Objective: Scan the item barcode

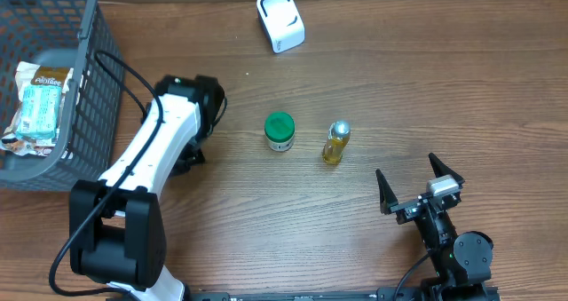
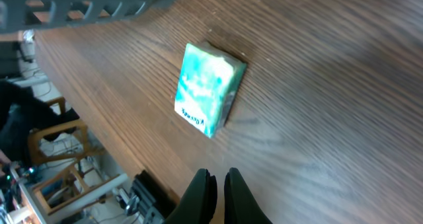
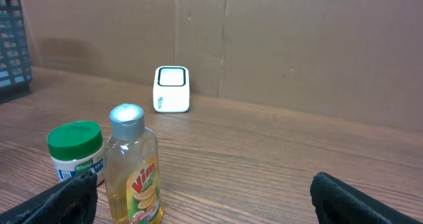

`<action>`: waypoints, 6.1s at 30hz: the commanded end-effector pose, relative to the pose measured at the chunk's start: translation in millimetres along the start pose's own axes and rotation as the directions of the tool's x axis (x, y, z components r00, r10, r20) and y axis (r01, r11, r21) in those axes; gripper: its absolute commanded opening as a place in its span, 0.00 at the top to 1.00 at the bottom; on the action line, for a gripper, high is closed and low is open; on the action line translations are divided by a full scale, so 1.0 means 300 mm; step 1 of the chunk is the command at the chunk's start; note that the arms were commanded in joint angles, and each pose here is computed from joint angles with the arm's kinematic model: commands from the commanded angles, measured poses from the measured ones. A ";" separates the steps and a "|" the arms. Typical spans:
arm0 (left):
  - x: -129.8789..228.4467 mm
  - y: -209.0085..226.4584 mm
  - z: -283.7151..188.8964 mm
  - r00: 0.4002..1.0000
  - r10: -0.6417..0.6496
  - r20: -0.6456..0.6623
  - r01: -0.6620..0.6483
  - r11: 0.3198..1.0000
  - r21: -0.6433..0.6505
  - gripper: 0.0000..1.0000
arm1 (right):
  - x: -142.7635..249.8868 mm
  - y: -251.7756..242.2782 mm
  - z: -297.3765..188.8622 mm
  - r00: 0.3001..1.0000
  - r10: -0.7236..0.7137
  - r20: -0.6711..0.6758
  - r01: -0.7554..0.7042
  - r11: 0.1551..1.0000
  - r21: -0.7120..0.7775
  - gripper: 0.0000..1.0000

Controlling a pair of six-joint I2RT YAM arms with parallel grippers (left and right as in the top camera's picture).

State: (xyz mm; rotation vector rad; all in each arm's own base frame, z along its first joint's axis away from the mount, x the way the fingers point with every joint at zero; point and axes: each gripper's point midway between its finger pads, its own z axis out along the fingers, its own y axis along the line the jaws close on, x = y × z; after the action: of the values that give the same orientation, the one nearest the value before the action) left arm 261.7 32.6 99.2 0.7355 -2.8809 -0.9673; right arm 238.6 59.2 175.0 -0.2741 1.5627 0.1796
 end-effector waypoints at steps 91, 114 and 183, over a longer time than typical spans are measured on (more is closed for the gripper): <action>0.124 -0.670 -0.172 0.963 0.243 0.120 -0.232 0.514 0.826 0.96 | 0.009 -0.001 0.001 1.000 -0.001 0.000 0.001 1.000 0.001 0.00; -0.574 0.324 -0.826 0.715 -0.023 0.699 -0.309 0.886 0.345 0.22 | 0.009 -0.001 0.001 1.000 -0.001 0.000 0.001 1.000 0.002 0.00; -0.862 0.405 0.507 0.972 0.127 0.198 -0.198 0.897 0.396 0.00 | 0.009 -0.001 0.000 1.000 -0.002 0.001 0.002 1.000 0.002 0.00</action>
State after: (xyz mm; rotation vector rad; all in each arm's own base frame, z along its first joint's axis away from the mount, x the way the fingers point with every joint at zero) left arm 415.1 310.1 80.9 0.4103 -3.2809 -0.3842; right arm 238.6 59.2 175.0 -0.2750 1.5626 0.1793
